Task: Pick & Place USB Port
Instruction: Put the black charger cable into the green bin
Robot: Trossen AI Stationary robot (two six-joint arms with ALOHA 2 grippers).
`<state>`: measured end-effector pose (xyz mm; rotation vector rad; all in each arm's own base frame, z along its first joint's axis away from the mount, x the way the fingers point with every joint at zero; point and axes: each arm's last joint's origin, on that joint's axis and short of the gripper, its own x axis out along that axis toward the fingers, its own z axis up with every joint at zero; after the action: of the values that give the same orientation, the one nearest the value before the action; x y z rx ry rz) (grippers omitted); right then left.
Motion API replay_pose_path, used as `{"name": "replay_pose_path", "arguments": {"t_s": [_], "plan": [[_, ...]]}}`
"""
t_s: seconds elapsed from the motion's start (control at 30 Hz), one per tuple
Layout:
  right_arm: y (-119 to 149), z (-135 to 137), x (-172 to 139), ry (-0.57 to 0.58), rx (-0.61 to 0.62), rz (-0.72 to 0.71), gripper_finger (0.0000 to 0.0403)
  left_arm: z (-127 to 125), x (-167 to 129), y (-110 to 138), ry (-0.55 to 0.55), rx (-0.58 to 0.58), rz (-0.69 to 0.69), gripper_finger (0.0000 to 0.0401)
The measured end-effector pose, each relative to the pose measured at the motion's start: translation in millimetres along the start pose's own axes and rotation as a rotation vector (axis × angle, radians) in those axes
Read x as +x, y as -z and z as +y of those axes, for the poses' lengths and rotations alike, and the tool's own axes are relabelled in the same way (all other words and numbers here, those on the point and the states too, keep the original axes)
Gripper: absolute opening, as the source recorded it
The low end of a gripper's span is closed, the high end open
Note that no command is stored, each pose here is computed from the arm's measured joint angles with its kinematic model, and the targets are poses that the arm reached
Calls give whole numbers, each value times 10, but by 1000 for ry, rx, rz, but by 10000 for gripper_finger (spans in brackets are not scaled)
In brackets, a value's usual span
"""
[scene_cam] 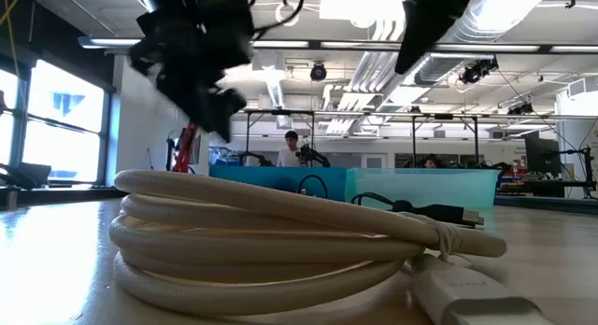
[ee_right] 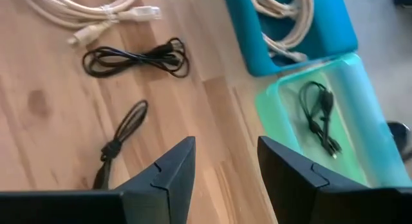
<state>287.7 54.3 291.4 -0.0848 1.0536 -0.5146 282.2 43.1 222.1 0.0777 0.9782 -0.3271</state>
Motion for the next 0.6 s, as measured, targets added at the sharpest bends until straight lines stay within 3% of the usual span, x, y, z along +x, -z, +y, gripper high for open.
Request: {"name": "replay_pose_path", "arguments": {"t_s": [0.13,0.2,0.27,0.47,0.6], "plan": [[72,2,-36,81,27,12,159,10,59,-242,-94,-92,-193,200],[115,5,-57,114,38,24,157,7,106,-297,-120,-186,-234,200],[166,11,-84,138,42,45,154,-2,186,-333,-141,-204,-247,200],[304,69,-188,200,30,59,149,-107,471,-321,-116,207,-163,200],[346,123,-240,210,21,35,149,-145,526,-304,-157,449,-103,200]]}}
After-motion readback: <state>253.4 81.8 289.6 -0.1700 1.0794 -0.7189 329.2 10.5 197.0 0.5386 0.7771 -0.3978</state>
